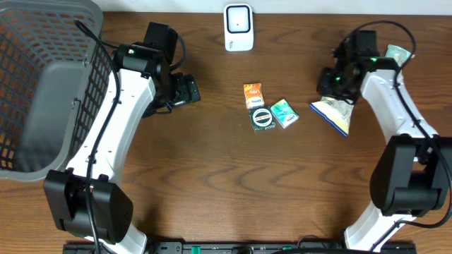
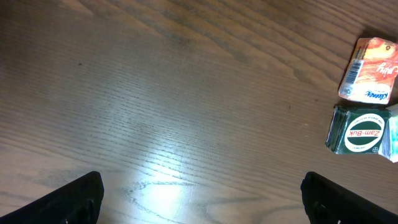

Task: Scan the item barcode

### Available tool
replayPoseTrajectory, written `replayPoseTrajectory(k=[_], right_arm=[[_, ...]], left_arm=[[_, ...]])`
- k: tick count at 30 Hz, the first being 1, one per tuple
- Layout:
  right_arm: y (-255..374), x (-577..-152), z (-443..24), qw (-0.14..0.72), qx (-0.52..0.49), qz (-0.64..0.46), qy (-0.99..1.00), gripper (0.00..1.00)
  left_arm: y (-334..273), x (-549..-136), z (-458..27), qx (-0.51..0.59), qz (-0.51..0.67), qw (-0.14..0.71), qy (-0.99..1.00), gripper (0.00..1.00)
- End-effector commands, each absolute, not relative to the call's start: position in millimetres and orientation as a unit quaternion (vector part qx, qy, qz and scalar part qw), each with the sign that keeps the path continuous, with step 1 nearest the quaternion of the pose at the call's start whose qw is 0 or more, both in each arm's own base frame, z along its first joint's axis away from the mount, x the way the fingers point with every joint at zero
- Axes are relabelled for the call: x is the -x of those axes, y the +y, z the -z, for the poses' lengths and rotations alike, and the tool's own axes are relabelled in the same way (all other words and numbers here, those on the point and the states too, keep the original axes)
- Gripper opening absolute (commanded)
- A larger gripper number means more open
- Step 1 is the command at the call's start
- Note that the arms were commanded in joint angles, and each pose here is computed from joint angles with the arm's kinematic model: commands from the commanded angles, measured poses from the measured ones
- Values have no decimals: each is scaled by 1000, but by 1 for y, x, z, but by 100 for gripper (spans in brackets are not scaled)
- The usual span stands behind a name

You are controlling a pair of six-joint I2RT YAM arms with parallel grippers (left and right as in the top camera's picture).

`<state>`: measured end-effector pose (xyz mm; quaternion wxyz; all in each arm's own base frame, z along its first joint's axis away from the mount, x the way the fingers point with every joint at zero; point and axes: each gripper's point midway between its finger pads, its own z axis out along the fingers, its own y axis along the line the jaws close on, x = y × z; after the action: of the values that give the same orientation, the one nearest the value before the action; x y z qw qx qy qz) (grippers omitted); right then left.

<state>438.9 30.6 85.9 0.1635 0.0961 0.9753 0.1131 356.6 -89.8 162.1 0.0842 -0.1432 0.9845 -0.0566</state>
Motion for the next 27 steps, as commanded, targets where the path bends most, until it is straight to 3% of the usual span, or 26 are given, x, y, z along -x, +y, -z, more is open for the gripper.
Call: replayPoseTrajectory(k=[1,11,15,27], right_arm=[[64,-437,-99,167,-63,-158,971,19],[75,-425,-185,253,-48,-186,948,32],[74,-417,-212,285,-18,-181,941,45],[72,-398,-204,248,-17,-171,953,49]], left_arm=[[-88,-355,-159,151,54,79,984,100],[-88,-355,-159,151,54,79,984,100],[-88,-355,-159,151,54,79,984,100],[-88,-355,-159,151,54,79,984,100]])
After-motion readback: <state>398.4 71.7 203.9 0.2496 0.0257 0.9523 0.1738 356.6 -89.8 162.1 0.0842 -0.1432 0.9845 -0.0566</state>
